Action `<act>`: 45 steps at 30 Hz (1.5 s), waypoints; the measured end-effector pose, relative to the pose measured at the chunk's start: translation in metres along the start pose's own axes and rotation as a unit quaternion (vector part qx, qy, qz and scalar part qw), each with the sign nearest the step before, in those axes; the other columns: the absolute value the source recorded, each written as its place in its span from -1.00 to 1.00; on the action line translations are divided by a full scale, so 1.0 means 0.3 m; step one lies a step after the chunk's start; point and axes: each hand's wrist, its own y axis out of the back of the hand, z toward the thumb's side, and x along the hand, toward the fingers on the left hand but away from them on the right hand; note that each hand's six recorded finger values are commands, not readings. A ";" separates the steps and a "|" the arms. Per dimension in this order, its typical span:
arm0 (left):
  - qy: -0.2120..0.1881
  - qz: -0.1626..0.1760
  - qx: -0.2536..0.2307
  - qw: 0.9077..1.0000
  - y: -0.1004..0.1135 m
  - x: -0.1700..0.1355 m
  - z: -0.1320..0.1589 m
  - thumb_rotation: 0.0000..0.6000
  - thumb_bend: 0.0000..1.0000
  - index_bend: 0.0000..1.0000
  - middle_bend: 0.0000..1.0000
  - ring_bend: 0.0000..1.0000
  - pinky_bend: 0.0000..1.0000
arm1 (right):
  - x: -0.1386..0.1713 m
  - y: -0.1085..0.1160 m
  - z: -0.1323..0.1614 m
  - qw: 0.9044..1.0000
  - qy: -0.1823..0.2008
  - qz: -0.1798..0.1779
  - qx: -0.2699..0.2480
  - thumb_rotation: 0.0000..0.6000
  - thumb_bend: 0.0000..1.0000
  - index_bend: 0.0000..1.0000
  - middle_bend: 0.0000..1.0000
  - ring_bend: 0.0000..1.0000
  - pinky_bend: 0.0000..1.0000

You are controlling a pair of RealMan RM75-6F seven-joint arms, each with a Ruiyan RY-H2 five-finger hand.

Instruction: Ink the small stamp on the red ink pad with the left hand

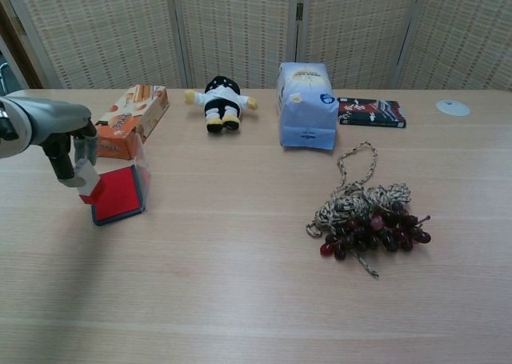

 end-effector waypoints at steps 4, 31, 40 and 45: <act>0.001 -0.008 0.006 1.000 0.004 0.017 0.017 1.00 -0.41 0.11 -0.25 -0.45 -0.41 | 0.001 0.009 -0.008 1.000 -0.002 -0.003 -0.005 1.00 -0.24 -0.96 -1.00 -1.00 -1.00; -0.007 -0.027 0.027 0.999 -0.016 0.105 0.098 1.00 -0.40 0.11 -0.25 -0.45 -0.41 | 0.013 0.035 -0.027 1.000 0.000 -0.007 -0.019 1.00 -0.24 -0.96 -1.00 -1.00 -1.00; -0.012 -0.032 0.025 0.999 -0.045 0.118 0.103 1.00 -0.41 0.11 -0.25 -0.45 -0.41 | 0.017 0.034 -0.025 1.000 0.002 -0.006 -0.019 1.00 -0.24 -0.96 -1.00 -1.00 -1.00; -0.013 -0.037 0.025 0.999 -0.056 0.129 0.101 1.00 -0.41 0.12 -0.24 -0.44 -0.41 | 0.017 0.035 -0.026 1.000 0.002 -0.006 -0.019 1.00 -0.24 -0.96 -1.00 -1.00 -1.00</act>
